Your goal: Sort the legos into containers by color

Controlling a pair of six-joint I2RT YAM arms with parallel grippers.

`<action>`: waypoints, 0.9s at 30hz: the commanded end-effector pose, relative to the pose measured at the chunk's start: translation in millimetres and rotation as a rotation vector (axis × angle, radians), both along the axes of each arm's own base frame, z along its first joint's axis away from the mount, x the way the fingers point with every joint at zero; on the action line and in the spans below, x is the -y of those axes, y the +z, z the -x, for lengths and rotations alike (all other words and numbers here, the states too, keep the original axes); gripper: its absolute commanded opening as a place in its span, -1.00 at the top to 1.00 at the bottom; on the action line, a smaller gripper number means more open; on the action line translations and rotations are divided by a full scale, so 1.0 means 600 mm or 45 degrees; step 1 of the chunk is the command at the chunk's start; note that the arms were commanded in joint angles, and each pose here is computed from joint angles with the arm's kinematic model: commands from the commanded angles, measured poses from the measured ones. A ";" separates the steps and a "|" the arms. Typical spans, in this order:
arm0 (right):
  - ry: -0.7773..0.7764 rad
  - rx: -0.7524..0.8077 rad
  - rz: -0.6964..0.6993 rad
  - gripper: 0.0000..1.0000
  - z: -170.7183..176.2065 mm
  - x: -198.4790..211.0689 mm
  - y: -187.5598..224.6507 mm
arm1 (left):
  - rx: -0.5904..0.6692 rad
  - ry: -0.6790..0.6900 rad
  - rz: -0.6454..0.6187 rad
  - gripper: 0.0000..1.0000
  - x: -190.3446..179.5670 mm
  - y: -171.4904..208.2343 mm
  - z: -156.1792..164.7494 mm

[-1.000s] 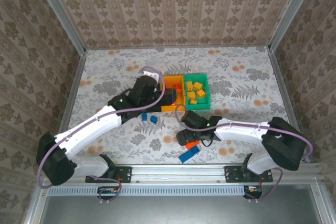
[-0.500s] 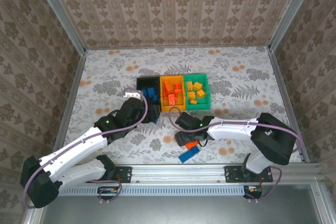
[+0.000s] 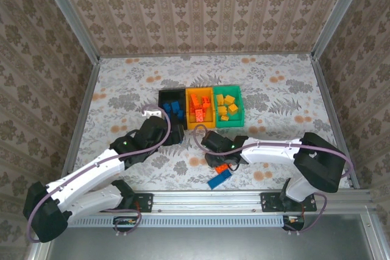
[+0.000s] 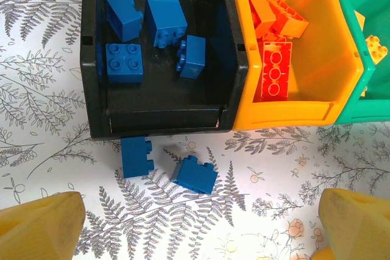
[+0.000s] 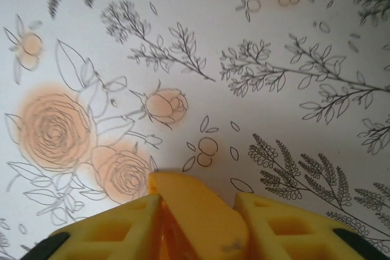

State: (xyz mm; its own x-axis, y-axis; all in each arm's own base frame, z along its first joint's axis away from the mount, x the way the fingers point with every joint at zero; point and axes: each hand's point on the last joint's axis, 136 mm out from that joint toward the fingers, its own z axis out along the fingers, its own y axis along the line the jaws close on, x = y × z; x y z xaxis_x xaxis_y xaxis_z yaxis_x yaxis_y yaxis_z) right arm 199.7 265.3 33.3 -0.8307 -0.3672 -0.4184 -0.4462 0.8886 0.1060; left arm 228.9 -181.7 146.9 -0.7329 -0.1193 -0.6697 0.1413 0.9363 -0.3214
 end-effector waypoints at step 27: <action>-0.641 0.257 -0.172 0.49 -0.358 0.120 0.164 | -0.056 -0.010 0.055 -1.00 -0.019 -0.033 0.029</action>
State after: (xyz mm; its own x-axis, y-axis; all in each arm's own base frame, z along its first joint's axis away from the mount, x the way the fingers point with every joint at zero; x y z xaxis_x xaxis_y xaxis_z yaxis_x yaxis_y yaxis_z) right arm 403.2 198.5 140.8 -0.7680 0.1250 -0.6282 -0.0241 0.9745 0.2233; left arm 214.5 -171.6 127.6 -0.7557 -0.1132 -0.6450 0.1478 0.9300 -0.3364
